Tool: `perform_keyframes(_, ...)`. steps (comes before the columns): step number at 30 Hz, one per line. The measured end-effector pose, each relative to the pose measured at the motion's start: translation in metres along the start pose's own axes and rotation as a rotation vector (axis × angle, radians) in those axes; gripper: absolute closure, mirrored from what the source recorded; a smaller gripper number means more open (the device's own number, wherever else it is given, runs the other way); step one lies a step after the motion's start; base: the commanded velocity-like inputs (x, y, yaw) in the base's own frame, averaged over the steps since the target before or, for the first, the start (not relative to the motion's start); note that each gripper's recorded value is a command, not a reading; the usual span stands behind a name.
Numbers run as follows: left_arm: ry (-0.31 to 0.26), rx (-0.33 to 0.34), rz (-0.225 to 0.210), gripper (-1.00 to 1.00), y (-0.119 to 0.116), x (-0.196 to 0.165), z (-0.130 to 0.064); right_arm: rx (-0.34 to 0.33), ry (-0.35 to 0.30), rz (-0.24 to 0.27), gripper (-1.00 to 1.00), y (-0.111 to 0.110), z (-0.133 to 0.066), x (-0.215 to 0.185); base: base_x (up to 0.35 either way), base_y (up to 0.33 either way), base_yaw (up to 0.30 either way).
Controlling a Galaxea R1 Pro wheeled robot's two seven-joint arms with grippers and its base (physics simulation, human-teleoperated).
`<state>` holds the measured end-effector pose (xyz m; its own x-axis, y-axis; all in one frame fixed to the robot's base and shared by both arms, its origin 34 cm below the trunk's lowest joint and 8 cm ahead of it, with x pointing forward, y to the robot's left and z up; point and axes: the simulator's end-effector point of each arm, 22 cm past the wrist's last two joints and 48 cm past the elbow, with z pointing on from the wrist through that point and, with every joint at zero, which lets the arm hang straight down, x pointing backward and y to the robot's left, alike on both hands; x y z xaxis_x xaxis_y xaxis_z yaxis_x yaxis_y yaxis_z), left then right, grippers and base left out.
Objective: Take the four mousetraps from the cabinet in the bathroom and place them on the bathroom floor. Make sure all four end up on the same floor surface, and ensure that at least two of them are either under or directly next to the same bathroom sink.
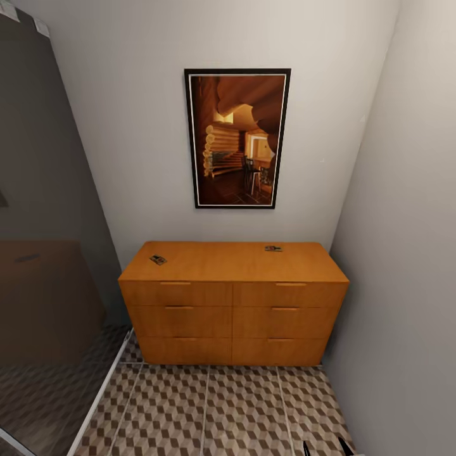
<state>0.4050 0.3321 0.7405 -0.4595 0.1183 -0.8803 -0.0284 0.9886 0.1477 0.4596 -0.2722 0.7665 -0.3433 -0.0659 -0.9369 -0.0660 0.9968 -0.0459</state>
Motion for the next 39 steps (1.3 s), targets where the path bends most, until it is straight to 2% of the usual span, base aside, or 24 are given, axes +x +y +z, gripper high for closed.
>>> perform_keyframes(14,-0.001,0.001,-0.001,-1.00,-0.001,0.000,0.000,-0.002,-0.008,0.003,-1.00,0.002,0.002,-0.003,0.000,0.000,0.000)
perform_keyframes(16,-0.001,0.001,-0.001,-1.00,-0.001,0.000,0.000,-0.001,0.008,0.005,-1.00,0.002,0.003,0.000,0.000,0.000,0.000)
perform_keyframes(20,0.000,0.006,-0.008,-1.00,-0.007,0.000,0.000,-0.008,0.089,0.016,-1.00,0.004,0.027,0.001,0.000,0.000,0.000)
perform_keyframes(23,0.000,0.008,-0.010,-1.00,-0.009,0.000,0.000,-0.016,0.137,0.030,-1.00,0.008,0.067,-0.029,0.000,0.000,0.000)
perform_keyframes(24,0.001,0.008,-0.010,-1.00,-0.009,0.000,0.000,-0.018,0.154,0.031,-1.00,0.008,0.084,-0.048,0.000,0.000,0.000)
perform_keyframes(25,0.000,0.008,-0.010,-1.00,-0.009,0.000,0.000,-0.020,0.152,0.031,-1.00,0.008,0.092,-0.063,0.000,0.000,0.000)
perform_keyframes(28,0.001,0.009,-0.011,-1.00,-0.010,0.000,0.000,-0.035,0.129,0.019,-1.00,0.008,0.123,-0.153,0.000,0.000,0.000)
perform_keyframes(29,0.000,0.009,-0.012,-1.00,-0.010,0.000,-0.001,-0.038,0.107,0.017,-1.00,0.009,0.127,-0.175,0.000,0.000,0.000)
perform_keyframes(32,0.006,0.011,-0.014,-1.00,-0.012,0.001,-0.001,-0.036,0.025,0.002,-1.00,0.008,0.132,-0.285,0.000,0.000,0.000)
perform_keyframes(37,0.009,0.011,-0.015,-1.00,-0.013,0.002,-0.001,0.001,-0.064,-0.012,-1.00,-0.006,0.133,-0.404,0.000,0.000,0.000)
perform_keyframes(39,0.009,0.011,-0.015,-1.00,-0.014,0.002,-0.001,0.021,-0.111,-0.026,-1.00,-0.014,0.137,-0.468,0.000,0.000,0.000)
